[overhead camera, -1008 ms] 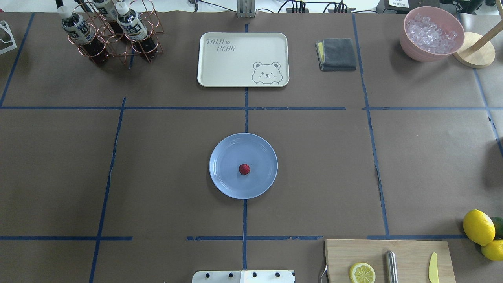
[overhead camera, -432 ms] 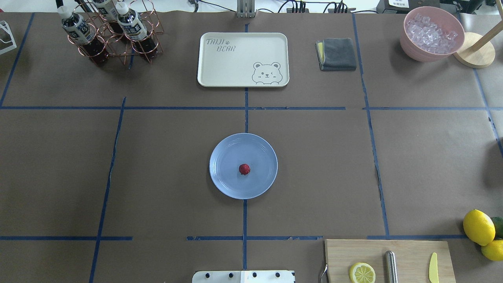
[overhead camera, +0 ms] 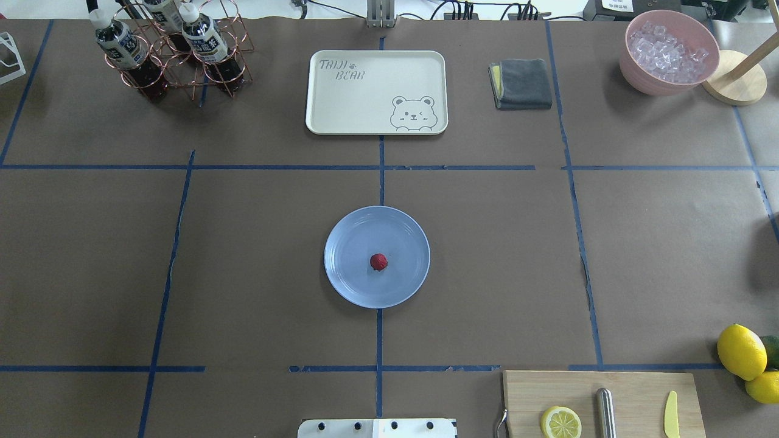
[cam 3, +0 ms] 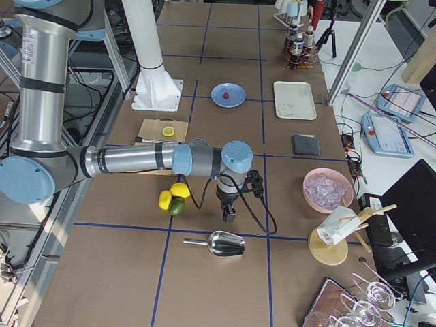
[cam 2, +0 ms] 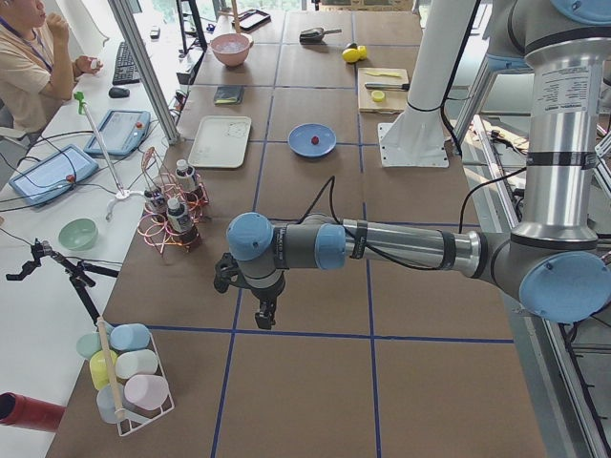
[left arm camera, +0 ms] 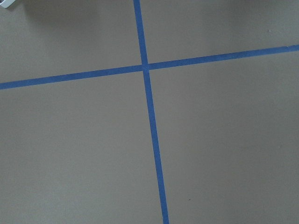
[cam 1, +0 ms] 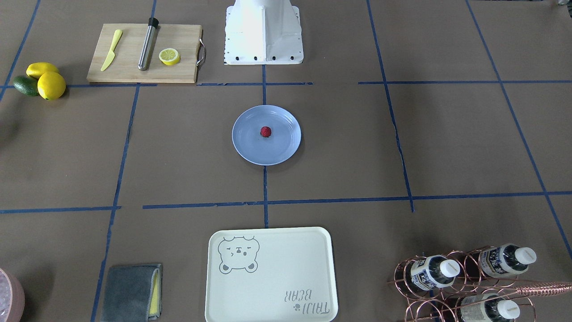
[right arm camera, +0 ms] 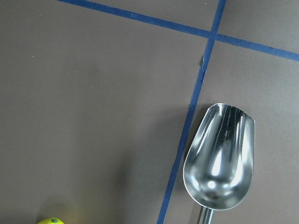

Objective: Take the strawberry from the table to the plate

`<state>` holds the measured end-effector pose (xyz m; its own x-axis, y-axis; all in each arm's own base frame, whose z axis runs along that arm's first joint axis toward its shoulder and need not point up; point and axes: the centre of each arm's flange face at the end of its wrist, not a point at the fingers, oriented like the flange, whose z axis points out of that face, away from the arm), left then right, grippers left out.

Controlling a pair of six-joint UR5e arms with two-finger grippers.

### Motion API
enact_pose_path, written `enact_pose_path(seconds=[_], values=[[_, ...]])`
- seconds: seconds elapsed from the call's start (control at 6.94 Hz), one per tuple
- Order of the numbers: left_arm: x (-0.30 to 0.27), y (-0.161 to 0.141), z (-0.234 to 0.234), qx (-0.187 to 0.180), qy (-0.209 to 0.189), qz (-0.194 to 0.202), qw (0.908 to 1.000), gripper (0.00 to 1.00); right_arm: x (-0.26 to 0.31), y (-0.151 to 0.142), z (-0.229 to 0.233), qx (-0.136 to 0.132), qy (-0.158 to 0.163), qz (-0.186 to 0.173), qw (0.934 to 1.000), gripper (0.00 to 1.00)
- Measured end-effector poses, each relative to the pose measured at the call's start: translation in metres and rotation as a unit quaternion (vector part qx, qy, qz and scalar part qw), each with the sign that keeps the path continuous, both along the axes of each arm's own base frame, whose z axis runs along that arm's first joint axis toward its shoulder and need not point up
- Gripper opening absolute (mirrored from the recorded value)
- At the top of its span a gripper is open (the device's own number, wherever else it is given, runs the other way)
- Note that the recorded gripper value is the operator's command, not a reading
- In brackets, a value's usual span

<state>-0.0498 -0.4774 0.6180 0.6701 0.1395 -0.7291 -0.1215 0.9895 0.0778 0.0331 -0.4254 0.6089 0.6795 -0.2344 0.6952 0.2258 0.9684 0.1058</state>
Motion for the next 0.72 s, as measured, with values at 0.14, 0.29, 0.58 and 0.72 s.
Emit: enact_pose_path(seconds=[0.14, 0.29, 0.58, 0.72], values=[[0.0, -0.001, -0.003, 0.003, -0.001, 0.0, 1.0, 1.0, 0.0, 0.0, 0.0, -0.001, -0.002, 0.001, 1.0, 1.0], [0.0, -0.001, -0.003, 0.005, -0.003, 0.001, 1.0, 1.0, -0.001, 0.0, -0.001, -0.002, -0.004, 0.002, 1.0, 1.0], [0.0, 0.007, 0.003, 0.019, -0.003, 0.011, 0.9997, 1.0, -0.002, -0.006, -0.002, -0.003, -0.005, 0.005, 1.0, 1.0], [0.0, 0.01, 0.003, 0.026, -0.003, 0.014, 0.9996, 1.0, -0.002, -0.007, -0.002, -0.003, -0.005, 0.005, 1.0, 1.0]])
